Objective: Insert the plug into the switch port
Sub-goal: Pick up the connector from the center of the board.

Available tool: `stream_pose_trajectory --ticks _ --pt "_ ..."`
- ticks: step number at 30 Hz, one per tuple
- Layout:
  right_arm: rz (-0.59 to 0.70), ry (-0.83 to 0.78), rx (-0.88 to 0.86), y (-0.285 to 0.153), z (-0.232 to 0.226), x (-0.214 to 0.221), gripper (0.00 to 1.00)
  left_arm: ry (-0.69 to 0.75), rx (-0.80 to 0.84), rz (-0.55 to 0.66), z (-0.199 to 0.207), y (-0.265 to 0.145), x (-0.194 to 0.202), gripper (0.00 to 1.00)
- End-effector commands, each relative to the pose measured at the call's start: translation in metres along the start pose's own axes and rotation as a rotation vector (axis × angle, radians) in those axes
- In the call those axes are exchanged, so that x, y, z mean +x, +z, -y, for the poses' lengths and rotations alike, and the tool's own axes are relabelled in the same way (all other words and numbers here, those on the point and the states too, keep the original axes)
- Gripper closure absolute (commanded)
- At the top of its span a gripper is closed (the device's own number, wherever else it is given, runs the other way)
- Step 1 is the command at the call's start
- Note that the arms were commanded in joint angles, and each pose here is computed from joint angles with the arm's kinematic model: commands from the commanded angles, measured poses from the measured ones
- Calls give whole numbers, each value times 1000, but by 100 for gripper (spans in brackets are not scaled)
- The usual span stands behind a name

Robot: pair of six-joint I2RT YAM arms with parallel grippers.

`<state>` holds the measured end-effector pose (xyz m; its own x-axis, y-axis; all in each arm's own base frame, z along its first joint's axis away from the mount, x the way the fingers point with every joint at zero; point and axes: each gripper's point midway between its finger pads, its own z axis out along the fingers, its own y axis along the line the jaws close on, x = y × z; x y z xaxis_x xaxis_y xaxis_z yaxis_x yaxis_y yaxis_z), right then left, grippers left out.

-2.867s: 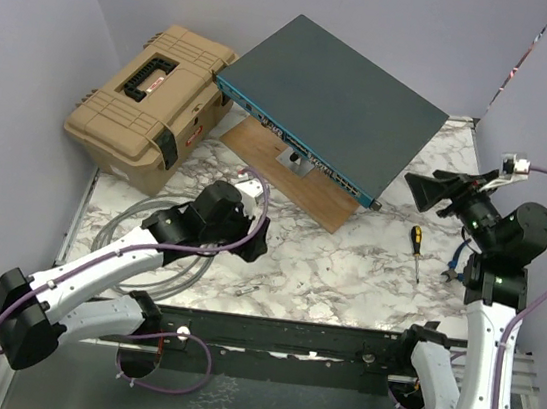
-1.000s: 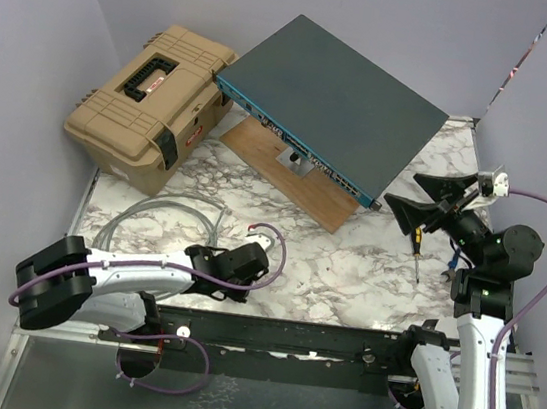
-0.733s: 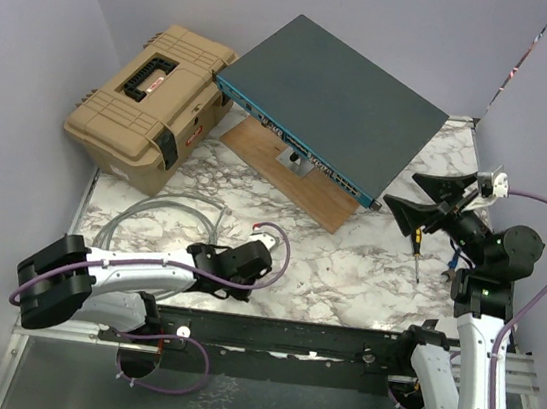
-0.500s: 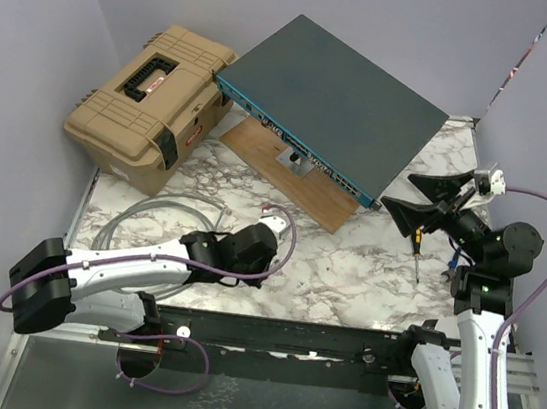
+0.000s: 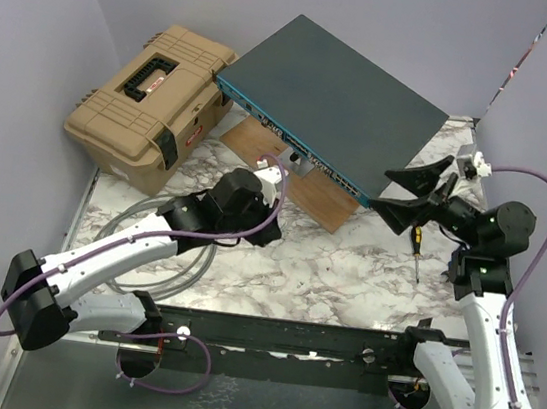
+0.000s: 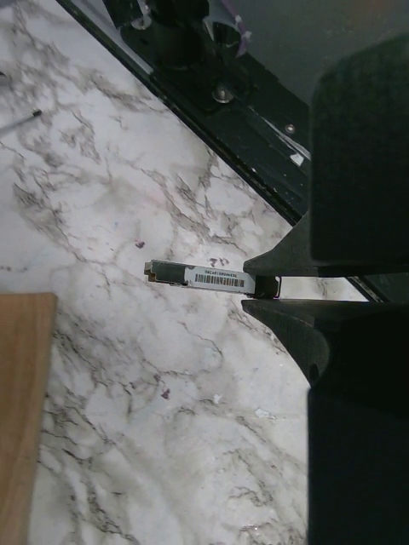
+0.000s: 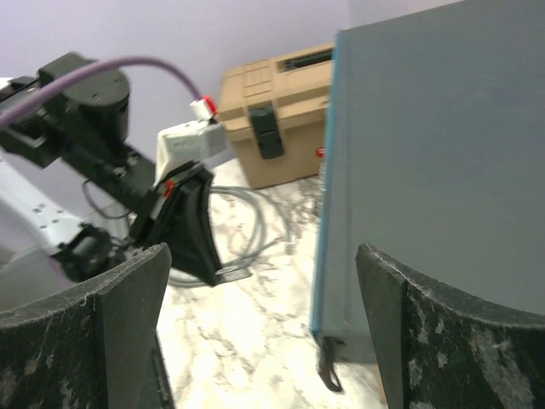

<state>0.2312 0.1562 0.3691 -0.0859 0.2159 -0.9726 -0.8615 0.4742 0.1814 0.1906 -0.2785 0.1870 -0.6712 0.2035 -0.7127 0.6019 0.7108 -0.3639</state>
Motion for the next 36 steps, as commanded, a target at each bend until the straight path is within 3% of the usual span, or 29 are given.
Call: stream_pose_trajectory --ticks 1,11,26,36 --pt "-7 0 -108 21 -22 -2 8 56 130 66 22 -24 -32 100" --pt "-9 107 -241 78 -47 22 15 72 256 258 50 -57 -89 100" --pt "-8 247 -340 108 -55 40 21 57 391 427 73 -77 -116 100" --pt "-10 299 -413 109 -65 42 39 39 465 459 85 -79 -123 100"
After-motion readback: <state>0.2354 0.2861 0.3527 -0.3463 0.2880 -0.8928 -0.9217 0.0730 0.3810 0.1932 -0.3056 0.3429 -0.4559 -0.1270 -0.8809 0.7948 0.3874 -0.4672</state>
